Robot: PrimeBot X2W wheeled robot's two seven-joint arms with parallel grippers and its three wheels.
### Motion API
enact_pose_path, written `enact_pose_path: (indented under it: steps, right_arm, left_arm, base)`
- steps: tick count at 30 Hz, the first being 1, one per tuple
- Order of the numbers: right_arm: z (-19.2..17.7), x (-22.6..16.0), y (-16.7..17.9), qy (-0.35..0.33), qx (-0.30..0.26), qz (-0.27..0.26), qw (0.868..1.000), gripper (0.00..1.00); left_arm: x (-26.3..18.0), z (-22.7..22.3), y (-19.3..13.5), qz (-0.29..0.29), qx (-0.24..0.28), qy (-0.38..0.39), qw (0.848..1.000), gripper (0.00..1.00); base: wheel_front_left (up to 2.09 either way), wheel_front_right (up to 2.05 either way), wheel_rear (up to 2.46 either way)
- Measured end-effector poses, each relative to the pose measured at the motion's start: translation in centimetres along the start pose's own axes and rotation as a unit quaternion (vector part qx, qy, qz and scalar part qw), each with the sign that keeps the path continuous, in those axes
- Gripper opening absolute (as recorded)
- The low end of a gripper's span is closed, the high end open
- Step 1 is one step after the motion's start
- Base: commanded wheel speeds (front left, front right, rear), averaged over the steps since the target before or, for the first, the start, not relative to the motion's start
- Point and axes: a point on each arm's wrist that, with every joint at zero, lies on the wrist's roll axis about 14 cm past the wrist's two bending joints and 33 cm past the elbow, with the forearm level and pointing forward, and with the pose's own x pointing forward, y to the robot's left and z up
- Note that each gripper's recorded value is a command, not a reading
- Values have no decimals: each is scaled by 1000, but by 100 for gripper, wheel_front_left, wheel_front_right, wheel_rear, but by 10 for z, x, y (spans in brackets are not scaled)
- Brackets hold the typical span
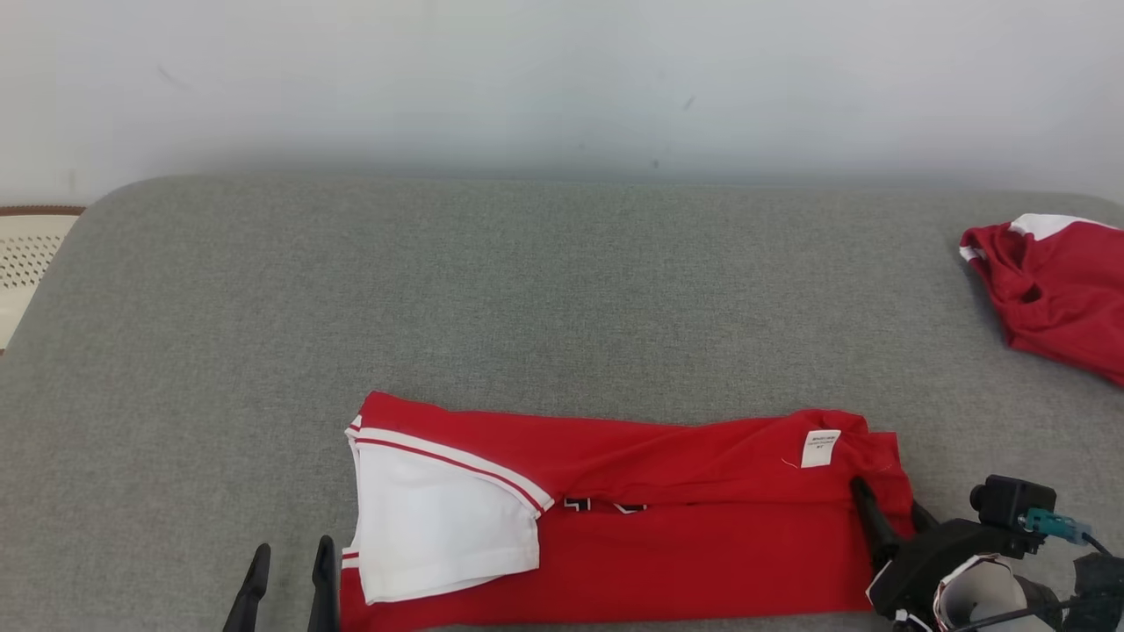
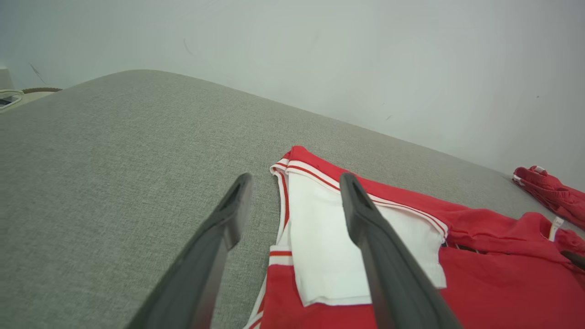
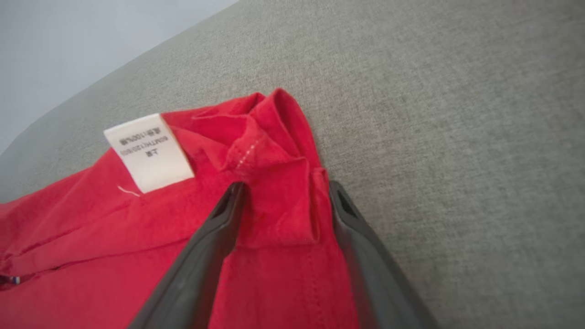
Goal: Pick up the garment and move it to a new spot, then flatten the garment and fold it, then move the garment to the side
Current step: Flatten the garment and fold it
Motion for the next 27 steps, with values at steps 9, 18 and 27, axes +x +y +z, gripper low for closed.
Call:
enact_pose_path:
  steps: [9,18,27]
  right_arm:
    - [17,5,0,-18,-7,7,1000,0]
    - [57,-12,-54,-58,-30,-50,997,0]
    - [73,-19,-28,-85,-27,-2,996,0]
  left_arm:
    - [1,-1,3,8,-3,2,1000,100]
    - [4,-3,-4,3,-12,4,1000,100]
    - [9,-2,-11,-5,-20,1,1000,100]
  base:
    - [0,0,0]
    - [0,0,0]
    - [0,0,0]
